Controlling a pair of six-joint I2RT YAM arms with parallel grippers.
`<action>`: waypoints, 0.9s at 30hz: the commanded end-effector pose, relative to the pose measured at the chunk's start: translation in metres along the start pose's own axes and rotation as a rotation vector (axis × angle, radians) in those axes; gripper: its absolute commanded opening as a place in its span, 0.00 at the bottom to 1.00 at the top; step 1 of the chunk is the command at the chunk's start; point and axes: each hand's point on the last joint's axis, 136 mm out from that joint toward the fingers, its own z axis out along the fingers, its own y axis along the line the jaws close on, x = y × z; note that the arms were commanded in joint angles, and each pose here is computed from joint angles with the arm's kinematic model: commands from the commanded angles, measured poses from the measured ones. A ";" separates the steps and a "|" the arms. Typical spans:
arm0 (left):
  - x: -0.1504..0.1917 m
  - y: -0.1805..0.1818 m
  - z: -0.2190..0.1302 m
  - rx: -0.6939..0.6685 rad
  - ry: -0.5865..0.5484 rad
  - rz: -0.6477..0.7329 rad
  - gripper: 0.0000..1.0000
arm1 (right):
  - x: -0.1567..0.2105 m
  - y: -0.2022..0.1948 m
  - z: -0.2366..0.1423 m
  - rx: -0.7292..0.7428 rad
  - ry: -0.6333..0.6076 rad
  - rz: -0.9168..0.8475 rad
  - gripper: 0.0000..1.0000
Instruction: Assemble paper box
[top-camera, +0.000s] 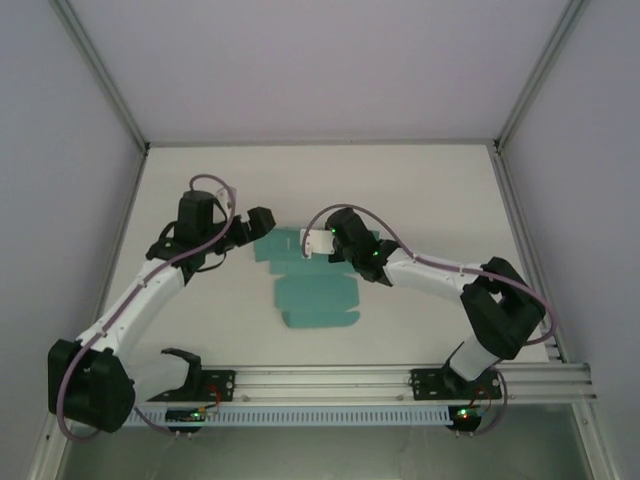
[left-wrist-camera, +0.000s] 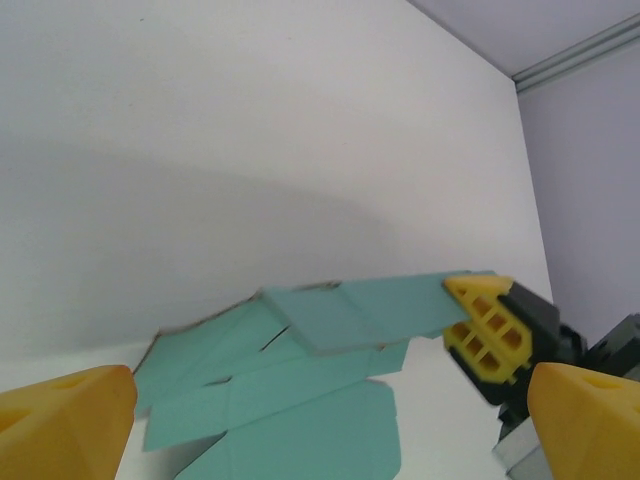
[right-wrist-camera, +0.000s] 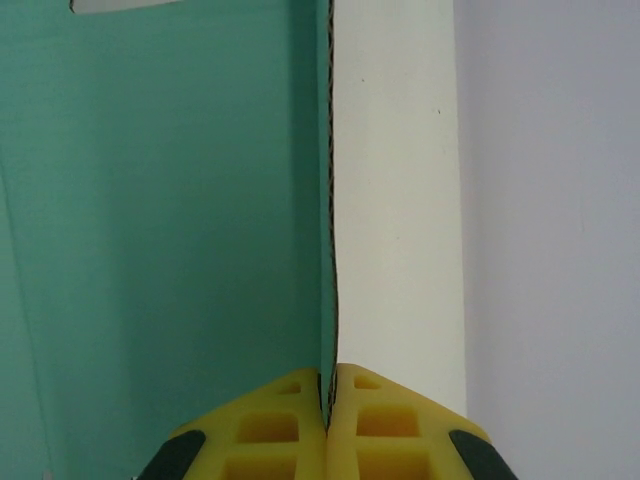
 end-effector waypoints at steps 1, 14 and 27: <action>-0.019 -0.027 0.003 0.066 -0.020 0.066 1.00 | 0.004 -0.006 0.006 0.031 0.067 -0.037 0.01; 0.008 -0.044 0.061 0.097 0.168 0.117 0.84 | 0.001 -0.014 0.007 0.052 0.072 -0.026 0.01; 0.044 -0.034 0.085 0.089 0.249 0.040 0.74 | -0.003 -0.026 0.000 0.078 0.025 0.055 0.01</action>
